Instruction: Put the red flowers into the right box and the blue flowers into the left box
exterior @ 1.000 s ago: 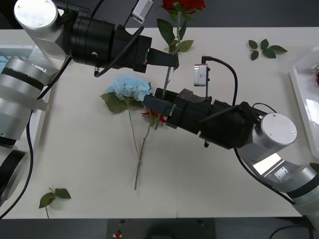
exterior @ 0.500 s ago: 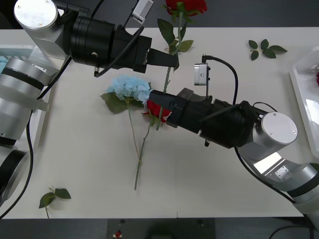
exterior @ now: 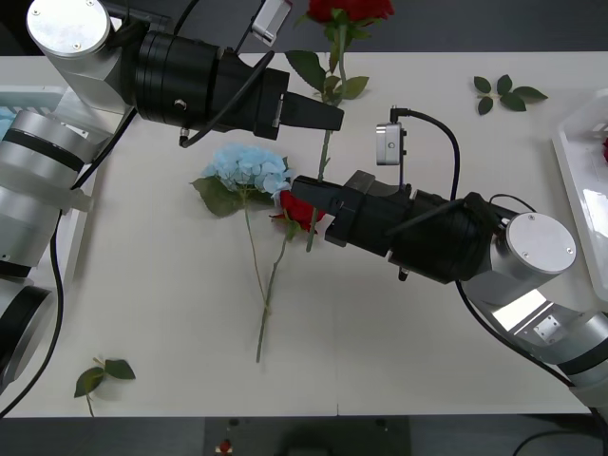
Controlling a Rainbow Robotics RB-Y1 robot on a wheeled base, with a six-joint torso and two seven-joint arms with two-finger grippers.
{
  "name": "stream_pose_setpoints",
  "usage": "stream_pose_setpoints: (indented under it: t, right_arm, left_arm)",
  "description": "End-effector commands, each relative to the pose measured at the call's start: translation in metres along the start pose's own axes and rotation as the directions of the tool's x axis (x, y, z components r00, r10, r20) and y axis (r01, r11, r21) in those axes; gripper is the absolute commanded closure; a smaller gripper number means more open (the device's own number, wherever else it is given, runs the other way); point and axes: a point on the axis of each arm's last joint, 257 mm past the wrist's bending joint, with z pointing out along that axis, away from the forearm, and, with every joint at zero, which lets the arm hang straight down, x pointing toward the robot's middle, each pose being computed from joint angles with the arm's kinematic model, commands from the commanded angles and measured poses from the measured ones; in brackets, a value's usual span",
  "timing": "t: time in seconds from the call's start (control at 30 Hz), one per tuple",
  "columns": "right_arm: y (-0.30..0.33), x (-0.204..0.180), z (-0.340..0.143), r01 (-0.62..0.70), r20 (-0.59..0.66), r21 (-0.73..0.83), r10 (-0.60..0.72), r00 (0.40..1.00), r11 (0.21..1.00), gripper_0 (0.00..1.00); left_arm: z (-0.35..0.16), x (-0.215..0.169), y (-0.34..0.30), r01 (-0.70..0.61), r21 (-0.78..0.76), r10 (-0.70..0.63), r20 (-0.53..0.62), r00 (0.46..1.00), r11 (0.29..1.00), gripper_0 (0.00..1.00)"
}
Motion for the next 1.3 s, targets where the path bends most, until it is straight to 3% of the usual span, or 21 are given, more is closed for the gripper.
stream_pose_setpoints:
  t: [0.03, 0.47, 0.67, 0.9, 1.03, 1.13, 1.3]
  right_arm:
    - [0.004, -0.011, -0.004, 0.045, 0.002, -0.008, -0.045, 0.999, 0.999, 1.00]
    - [-0.010, -0.016, -0.016, 0.045, -0.004, 0.030, -0.045, 0.999, 0.999, 1.00]
    - [-0.052, -0.023, -0.055, 0.103, -0.071, 0.154, -0.093, 0.993, 0.983, 1.00]
    - [-0.095, -0.033, -0.117, 0.128, -0.200, 0.290, -0.071, 0.977, 0.948, 1.00]
    - [-0.123, -0.042, -0.155, 0.130, -0.259, 0.382, -0.029, 0.965, 0.915, 1.00]
    - [-0.150, -0.049, -0.189, 0.157, -0.314, 0.457, -0.006, 0.949, 0.875, 1.00]
    - [-0.191, -0.067, -0.249, 0.248, -0.437, 0.579, 0.038, 0.898, 0.777, 1.00]
  left_arm:
    - [0.001, -0.021, -0.018, -0.101, 0.014, 0.101, 0.003, 0.995, 0.995, 0.00]
    - [0.001, -0.021, -0.018, -0.101, 0.014, 0.101, 0.003, 0.995, 0.995, 0.00]
    - [0.004, -0.008, -0.013, -0.058, 0.028, 0.058, 0.014, 0.998, 0.998, 0.00]
    - [-0.013, -0.018, -0.015, -0.043, 0.032, 0.041, 0.052, 0.998, 0.999, 0.00]
    - [-0.034, -0.004, 0.009, -0.027, -0.070, 0.027, -0.009, 1.000, 0.997, 0.00]
    - [-0.050, 0.010, 0.028, 0.055, -0.157, -0.065, -0.060, 0.996, 0.986, 0.00]
    - [-0.075, 0.028, 0.062, 0.125, -0.374, -0.181, -0.116, 0.977, 0.919, 0.00]
